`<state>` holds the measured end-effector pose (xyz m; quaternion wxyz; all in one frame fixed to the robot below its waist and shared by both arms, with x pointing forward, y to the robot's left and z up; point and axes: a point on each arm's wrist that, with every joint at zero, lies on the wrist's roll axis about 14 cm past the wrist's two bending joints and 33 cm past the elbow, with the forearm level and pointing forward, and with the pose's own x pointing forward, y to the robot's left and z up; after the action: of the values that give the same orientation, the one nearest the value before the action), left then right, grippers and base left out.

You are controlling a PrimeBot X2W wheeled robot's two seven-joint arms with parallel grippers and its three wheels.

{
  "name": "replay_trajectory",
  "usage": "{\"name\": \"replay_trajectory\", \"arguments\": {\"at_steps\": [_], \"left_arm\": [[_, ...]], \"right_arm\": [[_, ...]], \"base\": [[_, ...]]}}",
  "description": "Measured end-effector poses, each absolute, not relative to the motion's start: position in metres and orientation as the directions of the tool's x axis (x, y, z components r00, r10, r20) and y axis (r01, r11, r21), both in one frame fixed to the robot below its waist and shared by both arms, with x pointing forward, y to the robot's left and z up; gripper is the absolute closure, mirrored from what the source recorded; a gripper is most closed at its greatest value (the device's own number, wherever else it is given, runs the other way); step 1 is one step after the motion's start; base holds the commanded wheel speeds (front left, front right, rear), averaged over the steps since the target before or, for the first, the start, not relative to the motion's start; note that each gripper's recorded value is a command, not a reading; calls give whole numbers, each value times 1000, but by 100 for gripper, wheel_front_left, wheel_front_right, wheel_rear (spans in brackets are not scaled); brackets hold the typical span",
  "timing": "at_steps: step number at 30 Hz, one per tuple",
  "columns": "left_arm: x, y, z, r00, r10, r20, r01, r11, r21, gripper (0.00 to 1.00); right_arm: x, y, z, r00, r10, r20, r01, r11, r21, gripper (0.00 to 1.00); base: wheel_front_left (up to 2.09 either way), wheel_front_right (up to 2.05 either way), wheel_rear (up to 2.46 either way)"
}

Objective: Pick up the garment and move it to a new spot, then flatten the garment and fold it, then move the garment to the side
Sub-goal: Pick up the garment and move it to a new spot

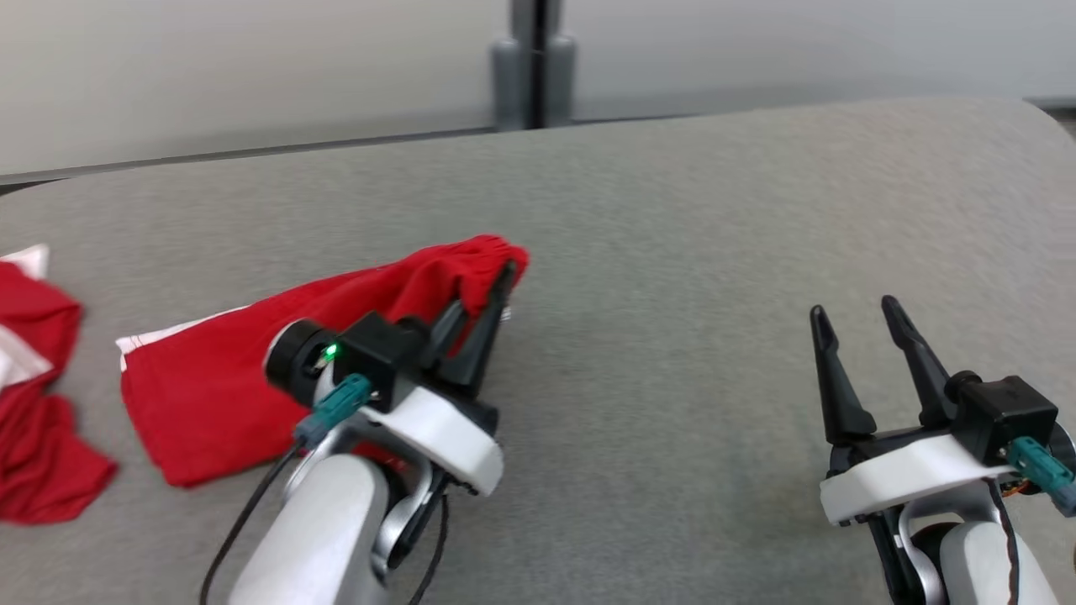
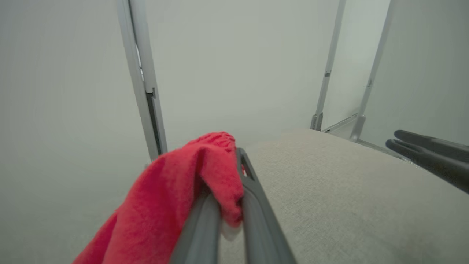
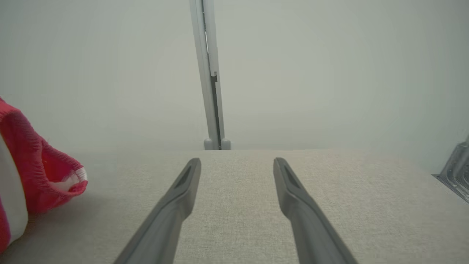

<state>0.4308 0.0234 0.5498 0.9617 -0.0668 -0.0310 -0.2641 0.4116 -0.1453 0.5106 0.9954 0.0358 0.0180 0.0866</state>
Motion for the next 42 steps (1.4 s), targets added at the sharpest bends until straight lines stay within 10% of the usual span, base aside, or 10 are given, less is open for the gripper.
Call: {"name": "replay_trajectory", "arguments": {"at_steps": [17, 18, 19, 20, 29, 42], "left_arm": [[403, -170, 474, 410, -911, -38, 890, 409, -202, 100], [401, -172, 465, 396, -916, -56, 892, 399, -213, 87], [399, -174, 458, 384, -921, -70, 894, 389, -221, 22], [397, -174, 454, 376, -924, -71, 895, 382, -229, 0], [401, -143, 474, 464, -886, 9, 863, 450, -229, 0], [452, 6, 504, 864, -496, 87, 503, 840, -205, 0]], "right_arm": [[359, -272, 455, 962, -224, -157, 240, 966, 94, 0], [359, -273, 450, 959, -228, -168, 246, 965, 92, 0], [360, -273, 447, 957, -228, -179, 247, 965, 91, 0], [362, -272, 445, 957, -225, -181, 244, 966, 89, 0], [390, -247, 448, 979, -131, -153, 146, 985, 88, 0], [420, -192, 472, 994, 38, -101, -30, 996, 82, 0]], "base": [[0, 0, 0], [0, 0, 0], [0, 0, 0], [0, 0, 0], [0, 0, 0], [0, 0, 0]]}}
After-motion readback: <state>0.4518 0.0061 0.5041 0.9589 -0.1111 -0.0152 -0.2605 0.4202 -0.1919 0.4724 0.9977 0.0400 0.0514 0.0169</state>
